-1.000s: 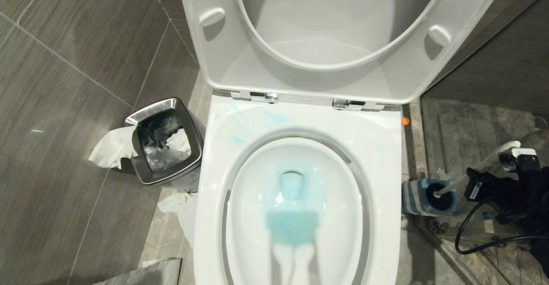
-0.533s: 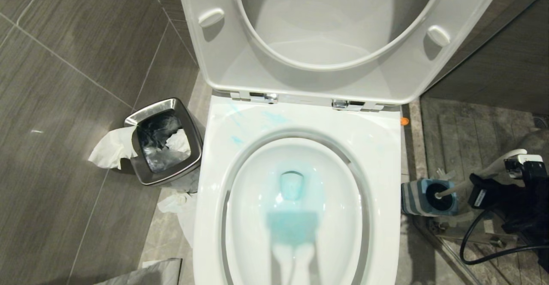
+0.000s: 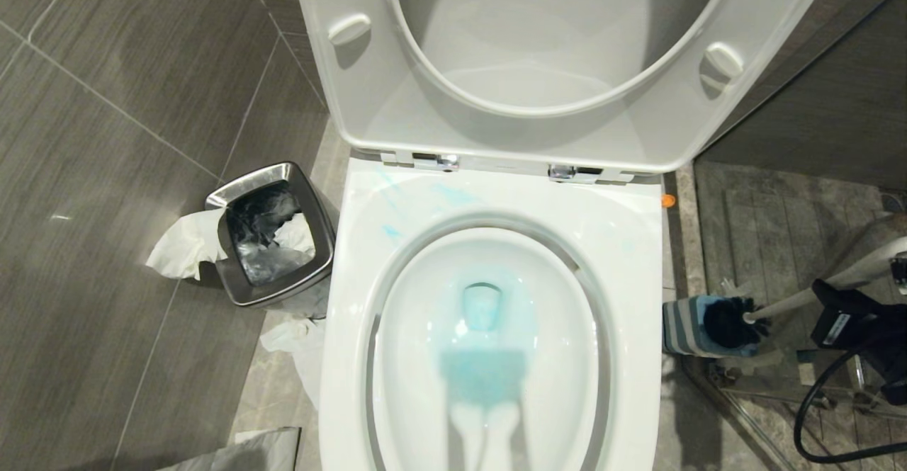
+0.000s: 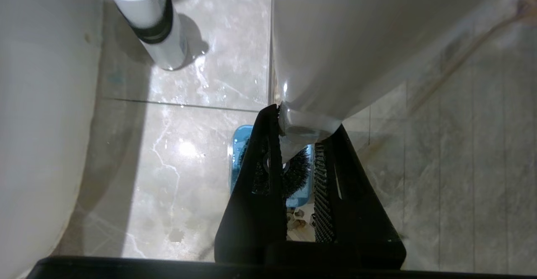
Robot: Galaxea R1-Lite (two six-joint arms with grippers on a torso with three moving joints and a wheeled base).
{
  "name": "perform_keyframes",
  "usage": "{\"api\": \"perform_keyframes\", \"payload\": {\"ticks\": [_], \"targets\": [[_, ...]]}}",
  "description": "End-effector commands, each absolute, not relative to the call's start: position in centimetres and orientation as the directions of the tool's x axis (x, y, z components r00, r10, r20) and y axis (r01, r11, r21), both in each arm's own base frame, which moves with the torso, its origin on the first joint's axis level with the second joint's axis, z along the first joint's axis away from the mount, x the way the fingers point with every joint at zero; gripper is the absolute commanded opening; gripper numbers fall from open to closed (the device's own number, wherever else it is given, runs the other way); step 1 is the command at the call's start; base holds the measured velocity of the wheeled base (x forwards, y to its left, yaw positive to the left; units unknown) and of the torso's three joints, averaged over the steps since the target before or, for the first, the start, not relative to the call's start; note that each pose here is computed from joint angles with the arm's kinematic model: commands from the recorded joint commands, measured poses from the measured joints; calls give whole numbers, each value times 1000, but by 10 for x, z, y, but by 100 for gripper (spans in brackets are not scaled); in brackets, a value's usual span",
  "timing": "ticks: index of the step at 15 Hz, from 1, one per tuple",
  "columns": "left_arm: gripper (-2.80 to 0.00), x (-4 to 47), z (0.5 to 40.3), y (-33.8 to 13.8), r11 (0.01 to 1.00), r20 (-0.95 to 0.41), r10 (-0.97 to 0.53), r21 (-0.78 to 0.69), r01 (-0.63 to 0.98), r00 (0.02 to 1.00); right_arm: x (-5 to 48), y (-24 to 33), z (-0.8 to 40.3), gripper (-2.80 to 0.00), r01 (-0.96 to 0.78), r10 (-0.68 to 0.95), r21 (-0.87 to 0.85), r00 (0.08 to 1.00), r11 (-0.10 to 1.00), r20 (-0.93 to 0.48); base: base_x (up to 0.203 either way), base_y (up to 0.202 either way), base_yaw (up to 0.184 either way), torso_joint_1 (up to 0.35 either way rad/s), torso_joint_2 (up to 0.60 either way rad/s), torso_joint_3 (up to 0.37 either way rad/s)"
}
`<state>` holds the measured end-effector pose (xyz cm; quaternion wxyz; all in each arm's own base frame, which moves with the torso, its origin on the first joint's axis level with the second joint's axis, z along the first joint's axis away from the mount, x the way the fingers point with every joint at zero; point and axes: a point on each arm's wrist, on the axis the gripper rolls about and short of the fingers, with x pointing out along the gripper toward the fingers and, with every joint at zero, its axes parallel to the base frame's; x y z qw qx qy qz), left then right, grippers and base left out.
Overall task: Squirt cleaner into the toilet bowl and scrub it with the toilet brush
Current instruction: Scrub the toilet bowl
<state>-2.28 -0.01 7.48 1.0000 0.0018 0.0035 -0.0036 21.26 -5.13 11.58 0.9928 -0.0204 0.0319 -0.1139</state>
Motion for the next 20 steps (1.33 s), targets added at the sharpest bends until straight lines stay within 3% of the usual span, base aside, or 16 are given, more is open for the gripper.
{"api": "perform_keyframes", "payload": {"ticks": [1, 7, 14, 20], "targets": [[-280, -22, 74, 0, 1000, -11, -6, 3, 6, 1000, 195, -47, 133, -280, 227, -226, -50, 974, 973, 26, 0, 0, 0, 0, 0, 0], [-280, -23, 74, 0, 1000, -10, -8, 3, 8, 1000, 161, -39, 171, -280, 233, -222, -58, 963, 971, 150, 0, 0, 0, 0, 0, 0], [-280, -22, 74, 0, 1000, -11, -8, 3, 8, 1000, 127, -30, 278, -280, 205, -203, -26, 976, 978, 81, 0, 0, 0, 0, 0, 0], [-280, -23, 74, 0, 1000, -10, -7, 3, 7, 1000, 116, -27, 307, -280, 189, -189, -10, 982, 982, 20, 0, 0, 0, 0, 0, 0]]}}
